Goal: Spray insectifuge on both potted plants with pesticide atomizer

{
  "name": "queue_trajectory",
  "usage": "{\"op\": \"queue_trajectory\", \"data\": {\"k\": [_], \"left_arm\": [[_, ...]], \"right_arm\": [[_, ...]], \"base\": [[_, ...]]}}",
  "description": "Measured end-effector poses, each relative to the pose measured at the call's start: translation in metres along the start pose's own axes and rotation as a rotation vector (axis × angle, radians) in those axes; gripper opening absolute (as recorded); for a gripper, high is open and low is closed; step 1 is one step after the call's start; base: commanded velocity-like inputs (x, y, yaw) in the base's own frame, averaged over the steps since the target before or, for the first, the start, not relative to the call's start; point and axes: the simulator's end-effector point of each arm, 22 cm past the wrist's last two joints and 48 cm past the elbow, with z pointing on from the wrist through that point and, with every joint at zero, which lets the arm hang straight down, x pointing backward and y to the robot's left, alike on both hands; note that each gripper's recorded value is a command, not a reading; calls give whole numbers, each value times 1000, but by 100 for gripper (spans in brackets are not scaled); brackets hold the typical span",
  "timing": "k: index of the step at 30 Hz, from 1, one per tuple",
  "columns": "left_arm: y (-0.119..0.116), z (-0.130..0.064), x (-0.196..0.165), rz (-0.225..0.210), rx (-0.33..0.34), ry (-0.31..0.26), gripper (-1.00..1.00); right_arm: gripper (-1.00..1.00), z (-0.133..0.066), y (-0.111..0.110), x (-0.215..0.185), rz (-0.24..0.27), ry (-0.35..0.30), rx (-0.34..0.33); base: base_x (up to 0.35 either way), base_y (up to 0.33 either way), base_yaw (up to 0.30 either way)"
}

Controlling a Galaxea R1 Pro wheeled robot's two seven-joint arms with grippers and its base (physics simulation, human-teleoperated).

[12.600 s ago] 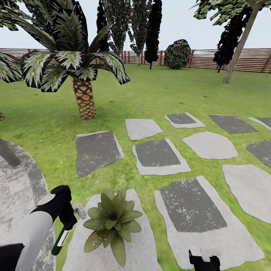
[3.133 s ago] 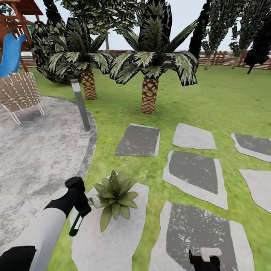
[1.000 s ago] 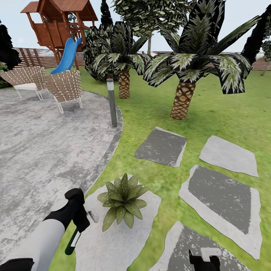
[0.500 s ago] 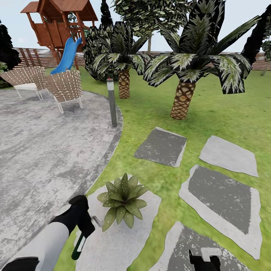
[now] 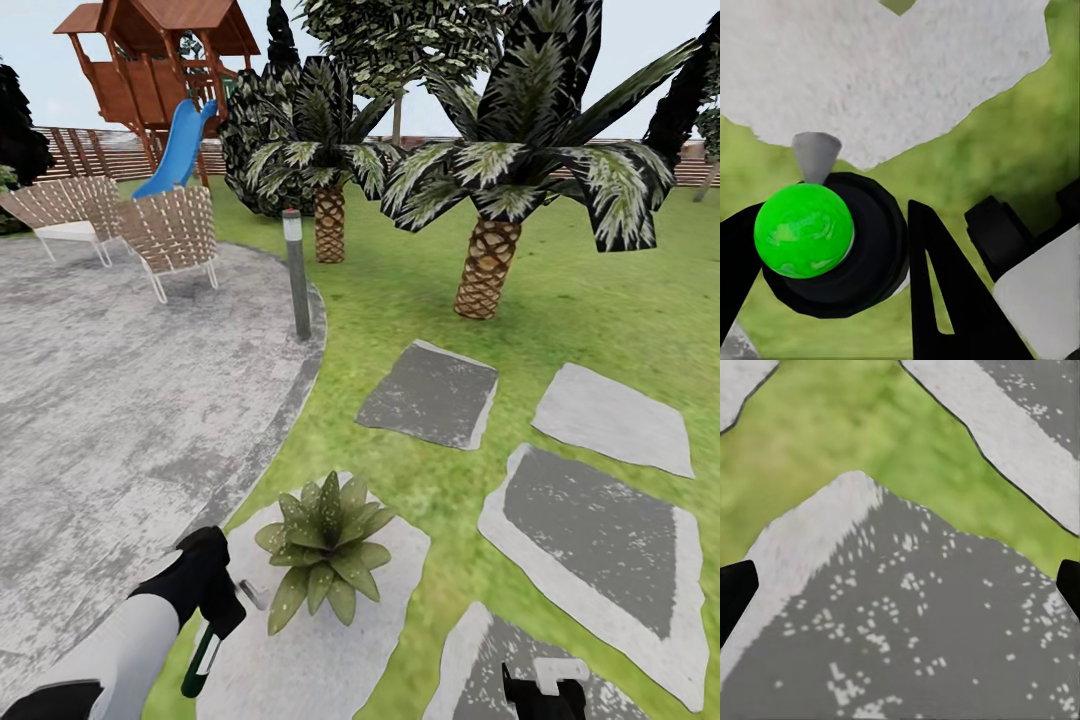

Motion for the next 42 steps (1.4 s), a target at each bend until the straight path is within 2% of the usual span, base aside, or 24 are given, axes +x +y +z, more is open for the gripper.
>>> {"op": "queue_trajectory", "data": {"k": [6, 13, 24, 32, 42], "left_arm": [[-16, 15, 11, 6, 26, 26, -100], [-19, 14, 5, -6, 40, -4, -100], [-19, 13, 4, -1, 38, -9, -100], [-24, 17, 6, -1, 52, 0, -100], [-33, 22, 8, -6, 76, -4, -100]], "right_arm": [[100, 0, 0, 0, 0, 0, 1], [100, 0, 1, 0, 1, 0, 0], [100, 0, 0, 0, 0, 0, 1], [100, 0, 0, 0, 0, 0, 1], [100, 0, 0, 0, 0, 0, 2]], "base": [[12, 0, 33], [7, 0, 235], [250, 0, 18], [18, 0, 9], [0, -2, 190]]}}
